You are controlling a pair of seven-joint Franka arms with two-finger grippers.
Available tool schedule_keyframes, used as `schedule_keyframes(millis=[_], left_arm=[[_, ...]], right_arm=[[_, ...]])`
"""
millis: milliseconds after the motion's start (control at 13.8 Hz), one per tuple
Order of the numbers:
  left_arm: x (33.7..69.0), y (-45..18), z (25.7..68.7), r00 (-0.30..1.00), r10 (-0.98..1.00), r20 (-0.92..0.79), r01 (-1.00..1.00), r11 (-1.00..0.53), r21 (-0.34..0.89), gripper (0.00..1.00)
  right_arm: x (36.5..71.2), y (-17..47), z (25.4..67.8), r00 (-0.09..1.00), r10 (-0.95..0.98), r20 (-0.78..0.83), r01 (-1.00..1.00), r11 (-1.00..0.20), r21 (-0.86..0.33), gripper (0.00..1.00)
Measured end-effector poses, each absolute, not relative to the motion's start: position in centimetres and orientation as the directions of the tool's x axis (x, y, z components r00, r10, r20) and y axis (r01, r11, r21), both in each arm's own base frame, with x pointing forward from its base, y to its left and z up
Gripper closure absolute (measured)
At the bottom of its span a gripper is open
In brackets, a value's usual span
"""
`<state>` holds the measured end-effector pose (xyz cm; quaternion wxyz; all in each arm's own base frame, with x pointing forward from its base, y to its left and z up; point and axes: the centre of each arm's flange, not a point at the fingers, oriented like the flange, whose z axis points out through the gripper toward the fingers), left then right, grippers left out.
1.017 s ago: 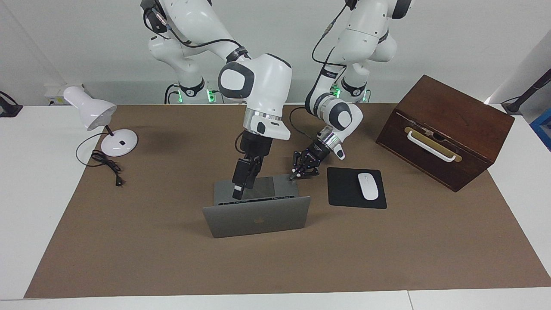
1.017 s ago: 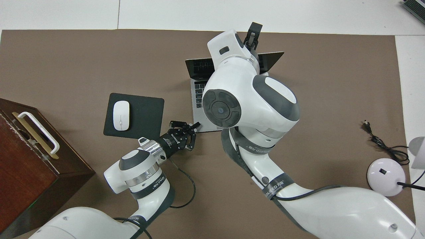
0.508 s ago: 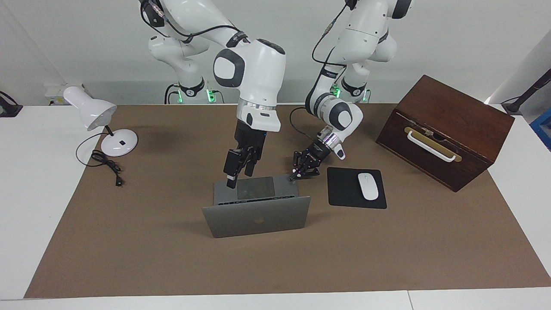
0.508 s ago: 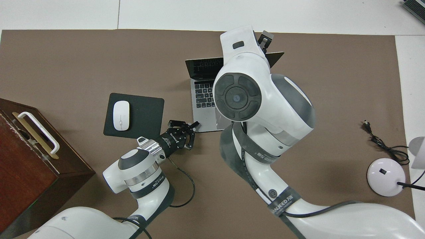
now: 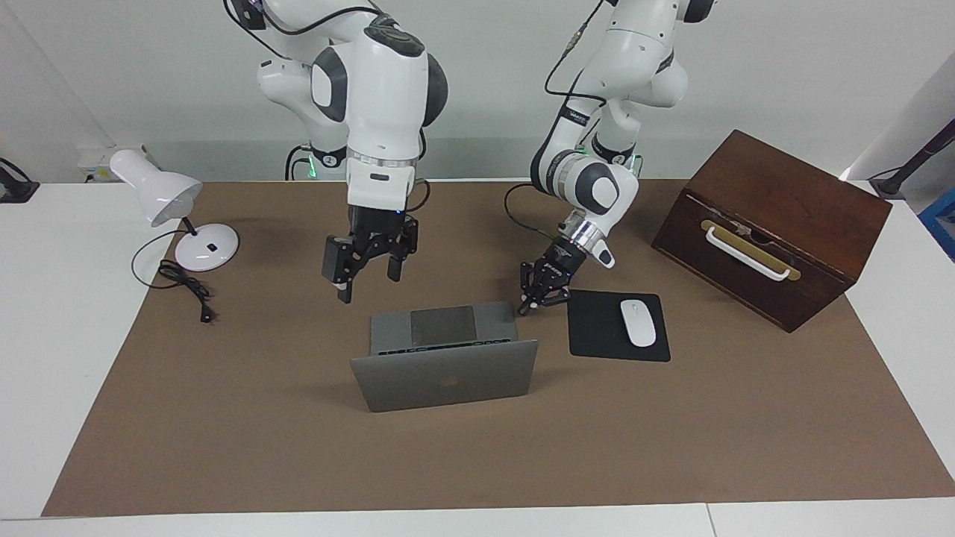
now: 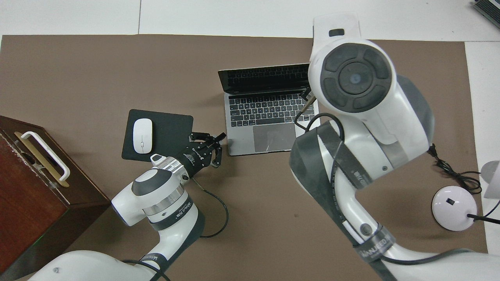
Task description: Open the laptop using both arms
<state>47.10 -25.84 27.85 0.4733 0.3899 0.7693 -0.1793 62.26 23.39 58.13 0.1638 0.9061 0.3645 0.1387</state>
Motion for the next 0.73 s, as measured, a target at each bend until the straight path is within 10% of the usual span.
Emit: schedule_keyframes(millis=[726], left_arm=[[51.0, -22.3, 36.5, -0.05, 0.568, -0.821, 0.757, 0.558, 0.34, 0.99]], right_arm=[[61.9, 15.7, 61.4, 0.816, 0.553, 0.168, 0.504, -0.823, 0.262, 0.0]])
